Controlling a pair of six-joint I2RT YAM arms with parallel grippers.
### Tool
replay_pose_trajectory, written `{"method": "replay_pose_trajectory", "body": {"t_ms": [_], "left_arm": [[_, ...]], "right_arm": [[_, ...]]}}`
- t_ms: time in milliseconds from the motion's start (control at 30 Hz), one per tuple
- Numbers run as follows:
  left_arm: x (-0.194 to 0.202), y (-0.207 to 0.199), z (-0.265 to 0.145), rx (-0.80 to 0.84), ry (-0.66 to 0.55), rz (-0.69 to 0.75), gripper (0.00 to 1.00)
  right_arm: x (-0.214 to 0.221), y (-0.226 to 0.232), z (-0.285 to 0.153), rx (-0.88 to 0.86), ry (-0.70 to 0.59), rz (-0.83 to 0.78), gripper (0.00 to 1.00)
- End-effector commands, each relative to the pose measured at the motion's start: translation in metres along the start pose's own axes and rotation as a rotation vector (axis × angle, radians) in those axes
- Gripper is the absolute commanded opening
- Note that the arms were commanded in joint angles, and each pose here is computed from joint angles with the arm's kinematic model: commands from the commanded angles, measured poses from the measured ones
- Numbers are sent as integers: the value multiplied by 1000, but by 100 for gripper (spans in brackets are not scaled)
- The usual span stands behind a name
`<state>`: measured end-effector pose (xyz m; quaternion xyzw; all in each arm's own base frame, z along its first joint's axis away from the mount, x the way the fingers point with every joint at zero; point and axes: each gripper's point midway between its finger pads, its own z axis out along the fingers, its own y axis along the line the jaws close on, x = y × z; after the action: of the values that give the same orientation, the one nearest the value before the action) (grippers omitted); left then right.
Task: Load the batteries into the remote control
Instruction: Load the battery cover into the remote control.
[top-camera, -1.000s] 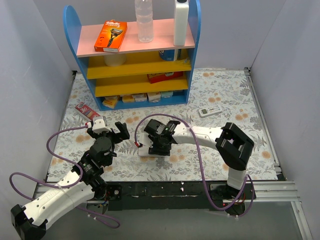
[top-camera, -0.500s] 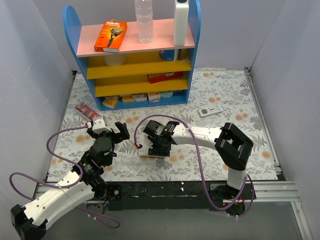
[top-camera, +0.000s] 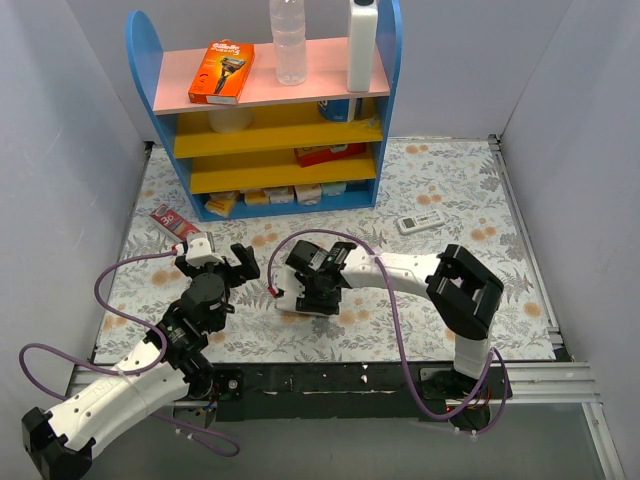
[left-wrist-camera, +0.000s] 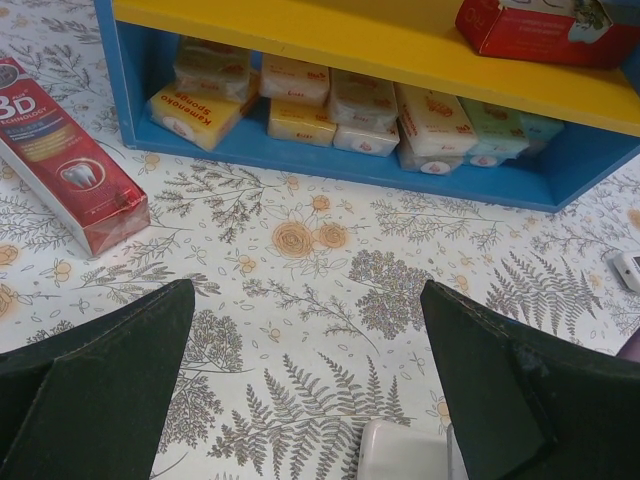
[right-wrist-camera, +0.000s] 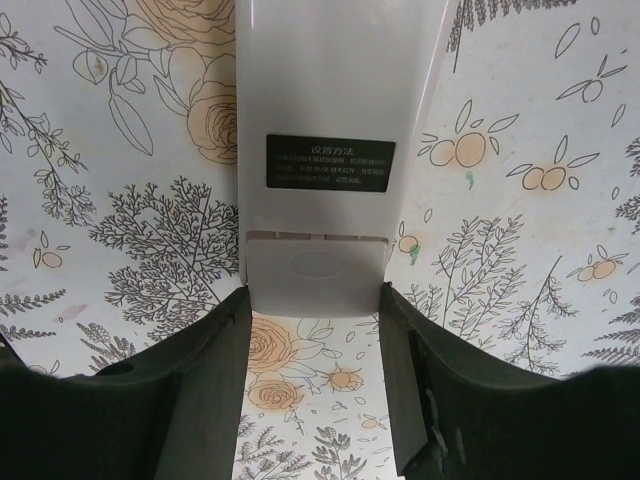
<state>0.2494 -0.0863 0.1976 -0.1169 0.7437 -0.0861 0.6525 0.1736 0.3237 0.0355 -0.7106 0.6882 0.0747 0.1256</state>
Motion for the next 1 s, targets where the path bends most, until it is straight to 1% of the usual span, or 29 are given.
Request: {"method": "replay_pose_trajectory", "body": {"t_ms": [0,200,367,467,967], "left_arm": [[3,5,0,-23,6,2,98],[4,5,0,-22,8,0,98],[3,4,0,-20,8,-3,98],[3,5,0,-22,8,-2,98],[3,5,0,-23,7,-8,98]], "right_arm": [[-1,11,8,-56,16,38,38],[0,11,10,-52,38,85,42],[-7,11,5,-61,24,106,50],[-9,13,2,-72,24,115,52],[-20,12,-9,-75,-2,128,60]]}}
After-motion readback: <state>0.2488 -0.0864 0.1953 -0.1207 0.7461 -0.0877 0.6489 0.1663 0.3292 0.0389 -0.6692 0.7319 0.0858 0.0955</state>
